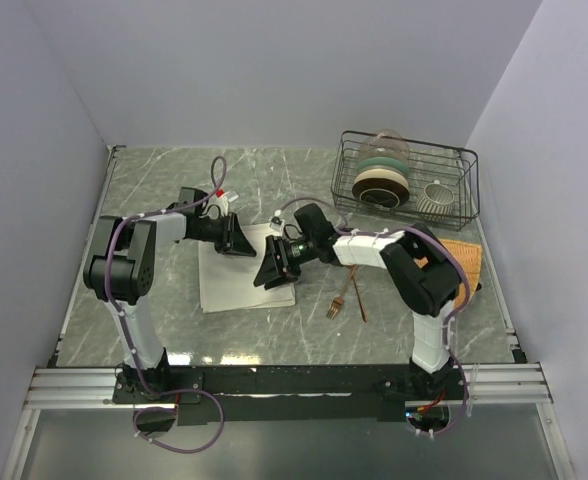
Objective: Fold the napkin into a case and place the utensils inside
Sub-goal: Smooth out the upper triangle-folded napkin at the center of the board.
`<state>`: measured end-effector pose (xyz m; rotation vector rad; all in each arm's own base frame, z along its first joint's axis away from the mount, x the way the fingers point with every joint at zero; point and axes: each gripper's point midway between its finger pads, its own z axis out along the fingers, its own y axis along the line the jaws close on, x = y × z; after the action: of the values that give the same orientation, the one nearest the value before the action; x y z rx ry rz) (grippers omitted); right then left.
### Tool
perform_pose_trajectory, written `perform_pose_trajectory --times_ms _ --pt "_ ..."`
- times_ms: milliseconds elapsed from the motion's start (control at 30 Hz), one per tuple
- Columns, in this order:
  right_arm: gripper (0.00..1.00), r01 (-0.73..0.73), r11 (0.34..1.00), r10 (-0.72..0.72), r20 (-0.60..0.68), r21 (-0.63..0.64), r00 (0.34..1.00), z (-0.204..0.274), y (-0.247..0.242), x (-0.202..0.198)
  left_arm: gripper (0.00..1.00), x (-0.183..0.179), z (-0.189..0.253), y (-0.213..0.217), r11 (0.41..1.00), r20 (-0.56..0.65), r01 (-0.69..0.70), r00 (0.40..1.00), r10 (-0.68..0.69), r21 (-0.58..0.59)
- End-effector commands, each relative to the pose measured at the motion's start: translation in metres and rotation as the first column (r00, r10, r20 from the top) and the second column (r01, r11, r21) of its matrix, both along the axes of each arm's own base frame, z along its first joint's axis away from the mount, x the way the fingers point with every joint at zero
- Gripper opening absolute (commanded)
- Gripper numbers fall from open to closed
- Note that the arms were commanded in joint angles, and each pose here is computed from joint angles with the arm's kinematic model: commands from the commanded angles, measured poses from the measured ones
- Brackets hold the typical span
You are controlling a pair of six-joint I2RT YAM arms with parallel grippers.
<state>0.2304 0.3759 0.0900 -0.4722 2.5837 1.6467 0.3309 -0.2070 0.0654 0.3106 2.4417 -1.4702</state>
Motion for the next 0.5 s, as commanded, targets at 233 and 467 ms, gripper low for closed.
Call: perform_pose_trajectory --times_ms 233,467 --pt "0.72 0.043 0.997 -0.036 -0.099 0.067 0.994 -0.02 0.022 0.022 0.17 0.018 -0.014 -0.002 1.0 -0.033 -0.025 0.999 0.025 0.012" --pt "0.72 0.073 0.997 -0.073 -0.244 -0.01 0.967 -0.063 -0.009 0.0 0.12 0.013 -0.043 0.008 0.998 -0.113 -0.04 0.993 0.046 0.051"
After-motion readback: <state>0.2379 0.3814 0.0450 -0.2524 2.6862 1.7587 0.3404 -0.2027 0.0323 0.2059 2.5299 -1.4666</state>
